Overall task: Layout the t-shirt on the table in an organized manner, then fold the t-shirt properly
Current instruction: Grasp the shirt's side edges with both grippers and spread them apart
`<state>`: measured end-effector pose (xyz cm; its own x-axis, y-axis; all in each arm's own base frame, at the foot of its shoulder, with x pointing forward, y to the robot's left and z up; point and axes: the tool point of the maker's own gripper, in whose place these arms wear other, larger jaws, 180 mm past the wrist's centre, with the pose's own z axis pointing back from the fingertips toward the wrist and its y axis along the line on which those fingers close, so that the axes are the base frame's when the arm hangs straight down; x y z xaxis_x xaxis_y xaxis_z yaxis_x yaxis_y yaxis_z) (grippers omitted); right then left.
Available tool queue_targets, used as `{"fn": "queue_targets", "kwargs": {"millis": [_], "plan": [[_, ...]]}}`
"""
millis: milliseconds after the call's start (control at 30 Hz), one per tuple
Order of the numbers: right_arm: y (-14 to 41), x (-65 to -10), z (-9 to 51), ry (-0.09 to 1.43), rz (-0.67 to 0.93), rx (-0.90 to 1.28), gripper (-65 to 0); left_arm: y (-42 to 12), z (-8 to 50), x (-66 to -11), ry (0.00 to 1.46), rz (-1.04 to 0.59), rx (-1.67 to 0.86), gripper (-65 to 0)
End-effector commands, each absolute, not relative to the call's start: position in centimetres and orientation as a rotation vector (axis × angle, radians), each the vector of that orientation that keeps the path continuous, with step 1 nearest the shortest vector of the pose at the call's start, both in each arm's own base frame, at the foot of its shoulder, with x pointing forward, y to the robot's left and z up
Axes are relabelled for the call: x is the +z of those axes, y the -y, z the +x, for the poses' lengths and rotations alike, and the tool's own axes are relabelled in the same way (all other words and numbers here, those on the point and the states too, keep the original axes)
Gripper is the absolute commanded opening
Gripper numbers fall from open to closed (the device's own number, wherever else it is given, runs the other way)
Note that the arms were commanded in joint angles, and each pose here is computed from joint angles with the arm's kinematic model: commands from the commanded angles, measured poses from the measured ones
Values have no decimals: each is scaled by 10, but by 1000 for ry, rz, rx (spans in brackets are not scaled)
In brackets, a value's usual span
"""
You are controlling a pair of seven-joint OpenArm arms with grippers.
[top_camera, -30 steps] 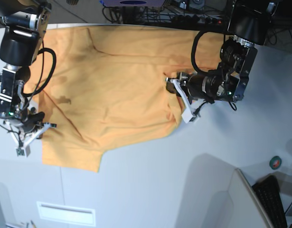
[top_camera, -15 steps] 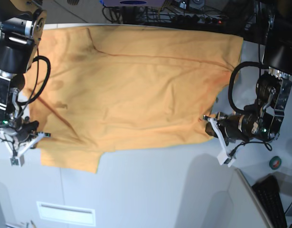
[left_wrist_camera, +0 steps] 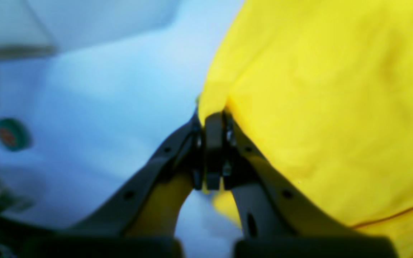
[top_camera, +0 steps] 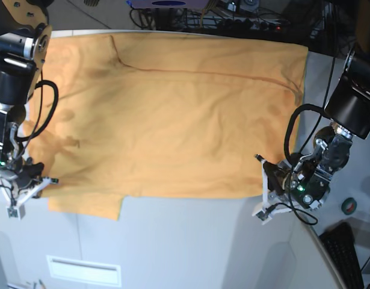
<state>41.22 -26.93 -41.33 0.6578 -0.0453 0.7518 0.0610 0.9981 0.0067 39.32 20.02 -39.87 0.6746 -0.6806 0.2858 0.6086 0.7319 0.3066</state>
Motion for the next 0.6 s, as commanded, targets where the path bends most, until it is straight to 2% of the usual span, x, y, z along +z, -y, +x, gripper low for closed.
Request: {"fn": "queue_targets", "kwargs": {"millis": [0,233,567], "plan": [[280,-392,427,920,-36,-61,-650,-203,410,-383,443,246,-740,-650],[251,-394,438,949,-34,87,-650,-214,427,-371,458,482,-842,-650],[249,-379,447,1044,-32,95,-650,-210,442,-359,520,715,-975,-650]]}}
